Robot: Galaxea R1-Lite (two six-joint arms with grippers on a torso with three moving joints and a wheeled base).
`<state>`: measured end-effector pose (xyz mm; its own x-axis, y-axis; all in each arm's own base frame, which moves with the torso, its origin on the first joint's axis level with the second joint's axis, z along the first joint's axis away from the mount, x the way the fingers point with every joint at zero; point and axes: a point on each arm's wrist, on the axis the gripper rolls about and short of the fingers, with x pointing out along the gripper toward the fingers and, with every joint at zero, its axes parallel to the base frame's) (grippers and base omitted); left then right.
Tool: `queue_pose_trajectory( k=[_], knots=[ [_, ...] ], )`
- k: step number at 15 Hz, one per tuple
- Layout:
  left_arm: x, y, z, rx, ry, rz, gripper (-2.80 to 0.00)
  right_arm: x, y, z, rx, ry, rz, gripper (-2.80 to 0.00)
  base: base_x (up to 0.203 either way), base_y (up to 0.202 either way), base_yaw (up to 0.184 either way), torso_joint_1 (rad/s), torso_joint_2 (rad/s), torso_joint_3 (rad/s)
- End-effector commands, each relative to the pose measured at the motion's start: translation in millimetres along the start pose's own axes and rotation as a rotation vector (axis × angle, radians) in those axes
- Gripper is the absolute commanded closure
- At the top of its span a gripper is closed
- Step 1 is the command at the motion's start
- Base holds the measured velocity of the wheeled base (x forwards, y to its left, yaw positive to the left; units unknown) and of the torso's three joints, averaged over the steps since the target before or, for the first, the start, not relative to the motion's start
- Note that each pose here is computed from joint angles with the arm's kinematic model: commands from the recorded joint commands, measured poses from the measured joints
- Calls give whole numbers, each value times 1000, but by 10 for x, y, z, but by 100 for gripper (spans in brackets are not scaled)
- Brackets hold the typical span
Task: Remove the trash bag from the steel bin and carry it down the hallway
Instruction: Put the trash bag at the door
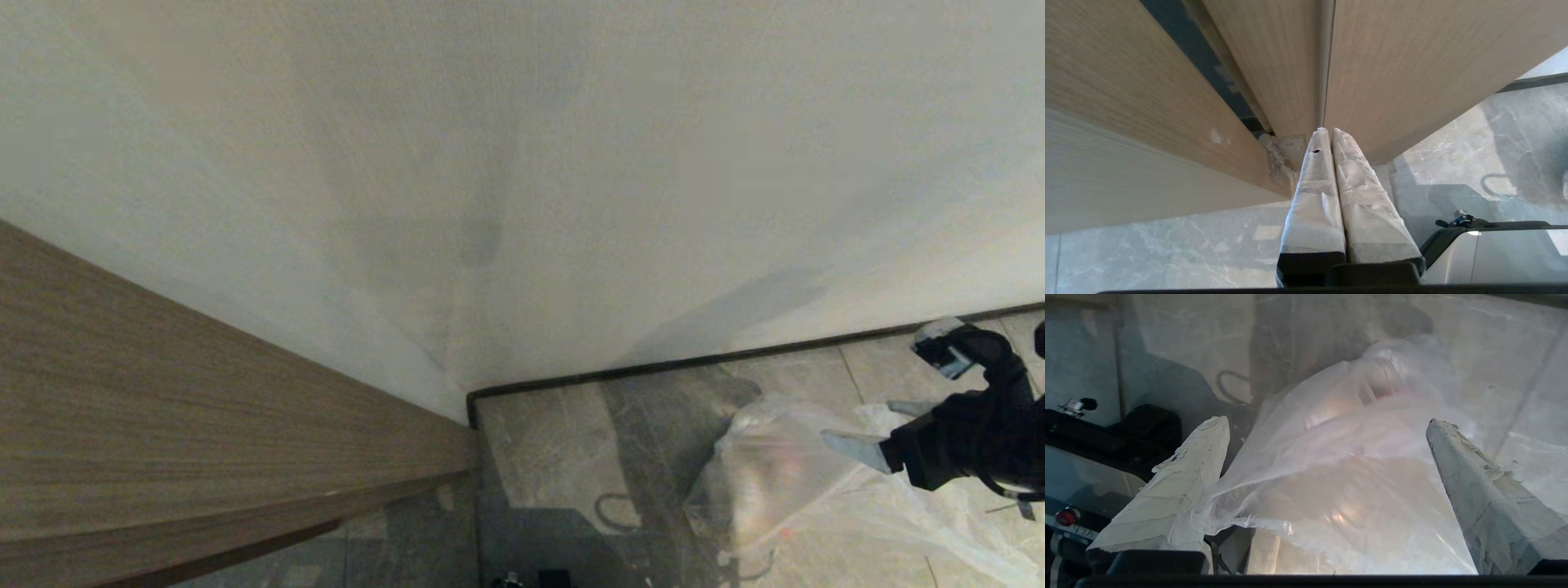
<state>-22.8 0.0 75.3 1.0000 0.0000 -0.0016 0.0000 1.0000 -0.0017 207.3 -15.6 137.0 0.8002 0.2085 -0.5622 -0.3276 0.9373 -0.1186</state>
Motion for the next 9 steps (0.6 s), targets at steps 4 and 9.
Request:
queue_pose_trajectory(
  k=[4,9],
  knots=[
    [0,0,0,0,0,0,0,202,-29,11,8,29,90,-280,0,0,0,0,0,0],
    [0,0,0,0,0,0,0,204,-44,53,5,14,88,-280,0,0,0,0,0,0]
  ],
)
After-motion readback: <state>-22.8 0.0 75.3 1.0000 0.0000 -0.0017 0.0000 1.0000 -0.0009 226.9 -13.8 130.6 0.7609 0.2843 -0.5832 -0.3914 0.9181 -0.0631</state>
